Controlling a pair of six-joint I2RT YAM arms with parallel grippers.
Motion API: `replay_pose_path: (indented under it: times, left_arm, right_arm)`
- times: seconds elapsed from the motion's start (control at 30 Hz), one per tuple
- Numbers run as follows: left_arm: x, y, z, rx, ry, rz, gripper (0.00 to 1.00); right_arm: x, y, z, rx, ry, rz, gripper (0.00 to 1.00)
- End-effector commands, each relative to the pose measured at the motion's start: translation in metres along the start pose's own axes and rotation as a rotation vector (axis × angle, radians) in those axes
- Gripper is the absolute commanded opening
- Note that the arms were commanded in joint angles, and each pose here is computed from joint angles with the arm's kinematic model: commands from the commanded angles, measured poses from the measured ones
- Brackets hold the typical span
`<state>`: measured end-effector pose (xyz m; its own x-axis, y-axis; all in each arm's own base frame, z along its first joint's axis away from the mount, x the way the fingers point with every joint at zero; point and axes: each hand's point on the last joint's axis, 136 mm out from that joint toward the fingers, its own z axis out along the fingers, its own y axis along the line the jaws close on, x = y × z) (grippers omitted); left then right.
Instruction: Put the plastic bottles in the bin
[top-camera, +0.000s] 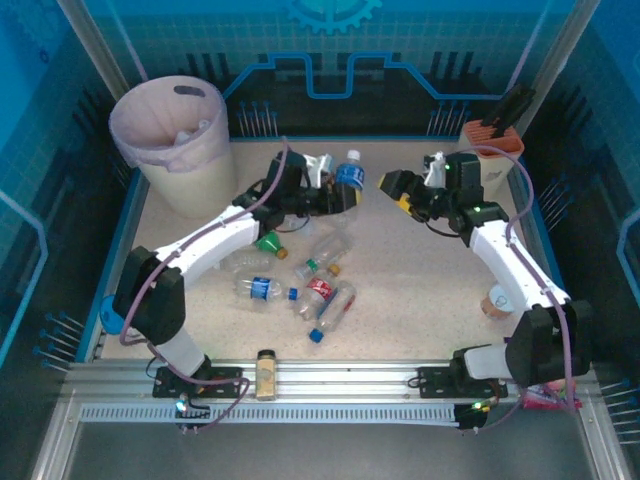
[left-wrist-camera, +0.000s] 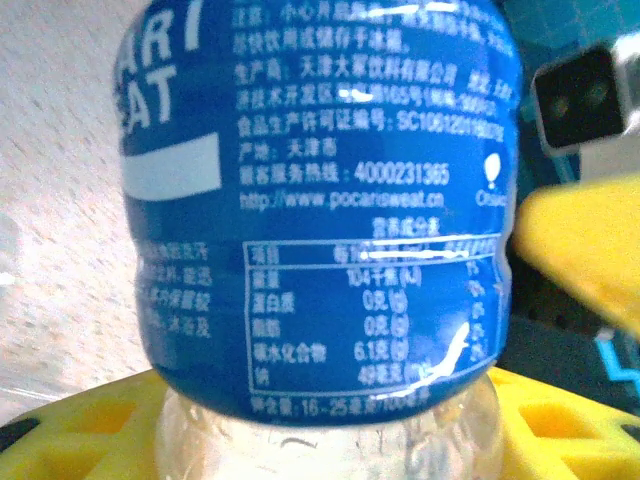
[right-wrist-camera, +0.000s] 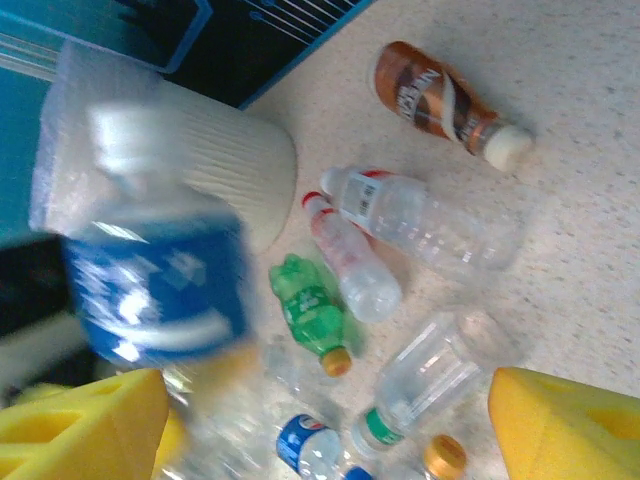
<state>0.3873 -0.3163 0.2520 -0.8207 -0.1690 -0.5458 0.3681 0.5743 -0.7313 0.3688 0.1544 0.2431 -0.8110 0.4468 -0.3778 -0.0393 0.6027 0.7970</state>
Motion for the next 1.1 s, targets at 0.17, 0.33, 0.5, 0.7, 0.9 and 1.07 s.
replay_pose_path:
  times: [0.17, 0.33, 0.5, 0.7, 0.9, 1.07]
  left_arm:
    - [-0.105, 0.010, -0.092, -0.238, -0.174, 0.204, 0.44]
    - [-0.173, 0.034, -0.160, -0.389, -0.363, 0.232, 0.33]
    - [-0.227, 0.077, -0.227, -0.537, -0.533, 0.163, 0.13]
    - [-0.262, 0.141, -0.292, -0.632, -0.667, 0.018, 0.00]
    - [-0.268, 0.215, -0.313, -0.753, -0.609, -0.094, 0.00]
    - [-0.259, 0.261, -0.292, -0.778, -0.482, -0.134, 0.00]
  right_arm:
    - [0.055, -0.053, -0.009, 0.163, 0.148, -0.015, 0.84]
    - [0.072, -0.067, -0.013, 0.199, 0.181, -0.016, 0.84]
    - [0.079, -0.070, -0.014, 0.203, 0.187, -0.017, 0.85]
    - [0.087, -0.074, -0.016, 0.216, 0.191, -0.019, 0.85]
    - [0.095, -0.083, -0.016, 0.229, 0.203, -0.001, 0.85]
    - [0.100, -0.088, -0.015, 0.233, 0.198, 0.010, 0.85]
